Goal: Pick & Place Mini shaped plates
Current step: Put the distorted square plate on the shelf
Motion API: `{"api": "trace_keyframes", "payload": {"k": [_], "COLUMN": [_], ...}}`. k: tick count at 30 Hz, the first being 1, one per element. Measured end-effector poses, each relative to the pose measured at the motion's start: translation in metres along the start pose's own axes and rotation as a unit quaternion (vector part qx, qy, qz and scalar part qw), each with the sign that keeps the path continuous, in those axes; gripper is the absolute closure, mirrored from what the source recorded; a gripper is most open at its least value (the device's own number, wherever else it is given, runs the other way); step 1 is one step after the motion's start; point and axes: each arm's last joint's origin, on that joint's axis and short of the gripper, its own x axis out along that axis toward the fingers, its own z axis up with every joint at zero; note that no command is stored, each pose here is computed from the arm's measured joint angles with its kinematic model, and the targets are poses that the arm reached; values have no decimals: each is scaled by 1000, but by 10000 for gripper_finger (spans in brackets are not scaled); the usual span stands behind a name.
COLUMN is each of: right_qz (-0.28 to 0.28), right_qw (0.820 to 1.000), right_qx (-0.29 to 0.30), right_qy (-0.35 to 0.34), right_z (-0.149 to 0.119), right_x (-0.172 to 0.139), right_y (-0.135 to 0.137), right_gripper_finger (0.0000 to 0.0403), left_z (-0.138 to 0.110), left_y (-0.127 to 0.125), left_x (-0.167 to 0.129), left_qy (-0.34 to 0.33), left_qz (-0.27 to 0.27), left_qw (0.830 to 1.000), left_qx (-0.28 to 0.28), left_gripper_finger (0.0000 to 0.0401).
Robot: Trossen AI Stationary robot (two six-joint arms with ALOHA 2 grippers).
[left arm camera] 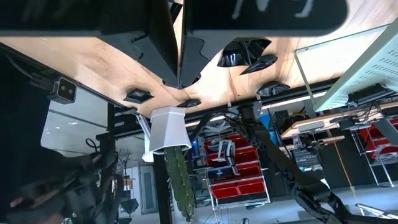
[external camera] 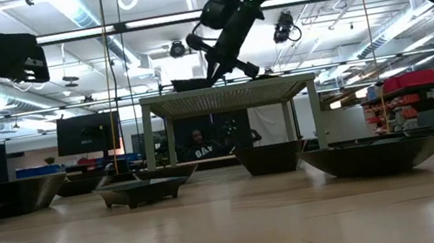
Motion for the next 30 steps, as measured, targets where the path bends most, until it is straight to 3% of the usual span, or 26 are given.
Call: {"api": "trace_keyframes", "payload": {"k": [30], "right_qz": [-14], "right_qw": [995], "right_qx": [-95], "right_qy": [10], "right_z": [-1], "right_x": [1], "right_y": [-4], "right_gripper_finger": [399], "left_z": [0], "left_y": [0], "left_x": [0], "left_qy": [0], "left_qz": [0], "left_qw": [1000], "left_qx": [0], "left_gripper_finger": [378]}}
